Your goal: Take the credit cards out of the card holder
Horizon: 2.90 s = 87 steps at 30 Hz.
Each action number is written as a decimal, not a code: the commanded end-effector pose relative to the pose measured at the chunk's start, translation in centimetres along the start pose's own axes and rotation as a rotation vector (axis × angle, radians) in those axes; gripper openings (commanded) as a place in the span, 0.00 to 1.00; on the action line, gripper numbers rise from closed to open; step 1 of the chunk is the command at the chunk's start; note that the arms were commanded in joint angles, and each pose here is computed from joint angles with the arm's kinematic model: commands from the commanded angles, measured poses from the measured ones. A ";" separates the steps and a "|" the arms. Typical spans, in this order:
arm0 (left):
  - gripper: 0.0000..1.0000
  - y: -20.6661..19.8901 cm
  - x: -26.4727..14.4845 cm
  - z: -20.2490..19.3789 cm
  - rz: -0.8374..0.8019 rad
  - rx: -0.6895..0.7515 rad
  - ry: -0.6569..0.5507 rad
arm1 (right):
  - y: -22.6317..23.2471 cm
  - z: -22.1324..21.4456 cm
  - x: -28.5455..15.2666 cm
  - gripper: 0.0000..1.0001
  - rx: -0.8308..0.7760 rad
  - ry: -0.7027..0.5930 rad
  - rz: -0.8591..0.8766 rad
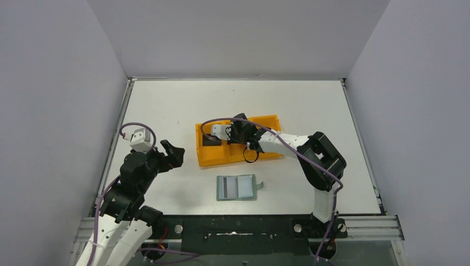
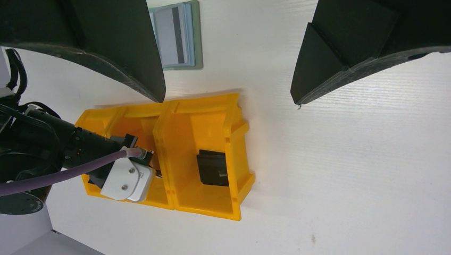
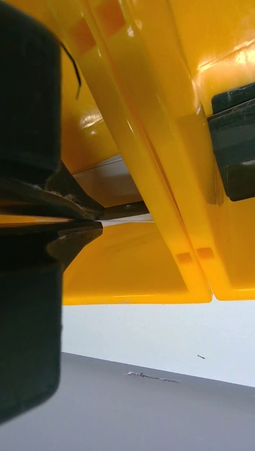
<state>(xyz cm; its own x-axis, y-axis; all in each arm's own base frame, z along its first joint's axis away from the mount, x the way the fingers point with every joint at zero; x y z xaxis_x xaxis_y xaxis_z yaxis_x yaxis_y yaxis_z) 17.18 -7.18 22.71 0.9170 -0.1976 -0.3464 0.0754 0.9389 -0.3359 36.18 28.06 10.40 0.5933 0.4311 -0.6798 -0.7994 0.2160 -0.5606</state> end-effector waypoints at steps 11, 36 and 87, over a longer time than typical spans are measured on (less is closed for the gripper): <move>0.90 -0.2 0.2 0.9 -0.011 0.005 -0.036 | -0.8 0.1 0.4 0.23 -0.005 -0.045 0.032; 0.90 -0.2 0.5 0.6 -0.006 0.005 -0.017 | -1.7 0.0 -1.4 0.27 0.008 -0.027 -0.045; 0.89 -4.0 2.4 -2.0 -0.233 -0.105 0.214 | 20.1 3.4 -12.0 0.31 1.645 0.143 -0.183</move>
<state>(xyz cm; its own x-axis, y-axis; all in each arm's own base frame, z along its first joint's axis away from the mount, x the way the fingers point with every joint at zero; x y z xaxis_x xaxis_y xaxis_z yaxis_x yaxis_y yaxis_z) 18.02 -9.51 20.33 0.8189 -0.3152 -0.4797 0.1300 0.9158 -0.3799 11.57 30.27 8.84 0.5654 0.2917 -0.7715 0.0477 0.9223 0.3836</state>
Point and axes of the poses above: each gripper's point midway between its finger pads, its own x axis out along the fingers, its own y axis along the line the jaws close on, z = x × y, the point moved 5 cm from there along -x, back along the fingers, and after that the axes turned 8 degrees about x, right-handed, at the moved point
